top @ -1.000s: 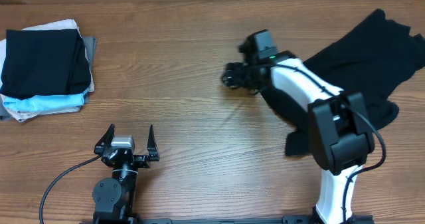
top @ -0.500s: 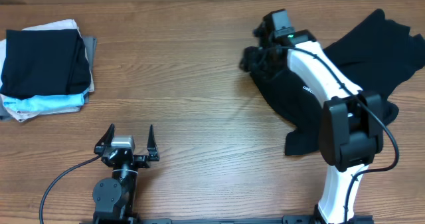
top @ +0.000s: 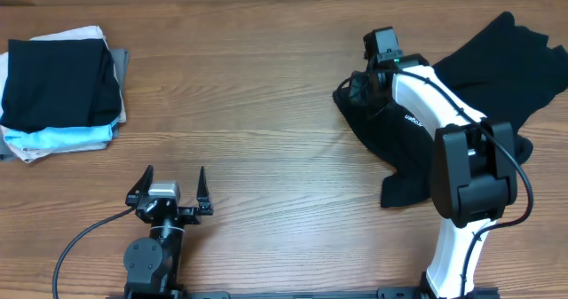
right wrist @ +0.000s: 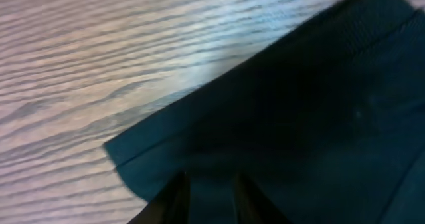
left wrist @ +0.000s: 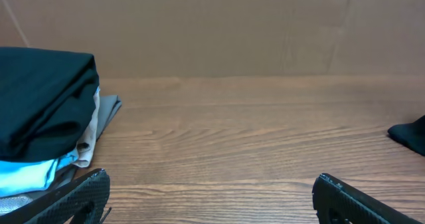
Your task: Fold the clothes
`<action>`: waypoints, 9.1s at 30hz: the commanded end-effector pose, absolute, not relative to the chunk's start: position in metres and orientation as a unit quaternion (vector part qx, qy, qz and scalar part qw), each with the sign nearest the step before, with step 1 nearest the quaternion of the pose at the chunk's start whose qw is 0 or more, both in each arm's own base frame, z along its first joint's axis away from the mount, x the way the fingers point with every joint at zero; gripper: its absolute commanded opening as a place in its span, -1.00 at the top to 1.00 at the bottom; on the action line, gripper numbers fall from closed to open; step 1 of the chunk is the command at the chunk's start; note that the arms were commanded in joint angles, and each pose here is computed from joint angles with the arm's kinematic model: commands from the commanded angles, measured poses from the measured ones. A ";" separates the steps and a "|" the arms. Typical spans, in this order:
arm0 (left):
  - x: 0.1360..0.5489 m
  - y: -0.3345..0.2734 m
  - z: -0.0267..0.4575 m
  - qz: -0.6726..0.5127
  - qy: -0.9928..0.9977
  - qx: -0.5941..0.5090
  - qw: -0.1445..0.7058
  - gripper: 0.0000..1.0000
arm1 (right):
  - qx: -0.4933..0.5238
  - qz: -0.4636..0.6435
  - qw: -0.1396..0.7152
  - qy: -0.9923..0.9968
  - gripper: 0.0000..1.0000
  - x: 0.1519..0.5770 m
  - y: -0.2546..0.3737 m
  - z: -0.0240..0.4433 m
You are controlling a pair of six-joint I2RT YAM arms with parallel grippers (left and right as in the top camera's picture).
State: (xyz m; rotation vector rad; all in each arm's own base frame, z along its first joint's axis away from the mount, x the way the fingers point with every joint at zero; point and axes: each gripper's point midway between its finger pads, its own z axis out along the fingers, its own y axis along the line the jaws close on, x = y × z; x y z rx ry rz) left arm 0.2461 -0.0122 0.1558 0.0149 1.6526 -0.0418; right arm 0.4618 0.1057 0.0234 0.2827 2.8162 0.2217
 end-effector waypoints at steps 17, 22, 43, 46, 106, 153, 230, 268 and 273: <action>0.246 -0.012 0.157 -0.010 0.732 0.012 0.681 -1.00 | 0.170 0.112 0.129 0.971 0.92 0.453 0.119 0.017; 0.246 -0.012 0.157 -0.010 0.732 0.012 0.681 -1.00 | 0.178 0.119 0.126 0.969 0.92 0.452 0.138 0.010; 0.246 -0.012 0.157 -0.010 0.732 0.012 0.681 -1.00 | 0.104 0.174 0.138 0.970 0.92 0.469 0.212 0.033; 0.246 -0.012 0.157 -0.010 0.732 0.012 0.681 -1.00 | 0.128 0.126 0.135 0.974 0.92 0.469 0.183 0.044; 0.246 -0.012 0.157 -0.010 0.732 0.012 0.681 -1.00 | 0.038 0.221 0.286 0.932 0.92 0.550 0.288 0.090; 0.246 -0.012 0.157 -0.010 0.732 0.012 0.681 -1.00 | 0.156 0.152 0.111 0.970 0.92 0.513 0.177 -0.094; 0.246 -0.012 0.157 -0.010 0.732 0.012 0.681 -1.00 | 0.143 0.240 -0.075 0.957 0.63 0.383 -0.074 0.024; 0.246 -0.012 0.157 -0.010 0.732 0.012 0.681 -1.00 | 0.206 0.020 -0.306 0.929 0.92 0.200 0.031 0.036; 0.246 -0.012 0.157 -0.010 0.732 0.012 0.681 -1.00 | 0.205 0.047 -0.254 0.944 0.42 0.223 0.038 0.039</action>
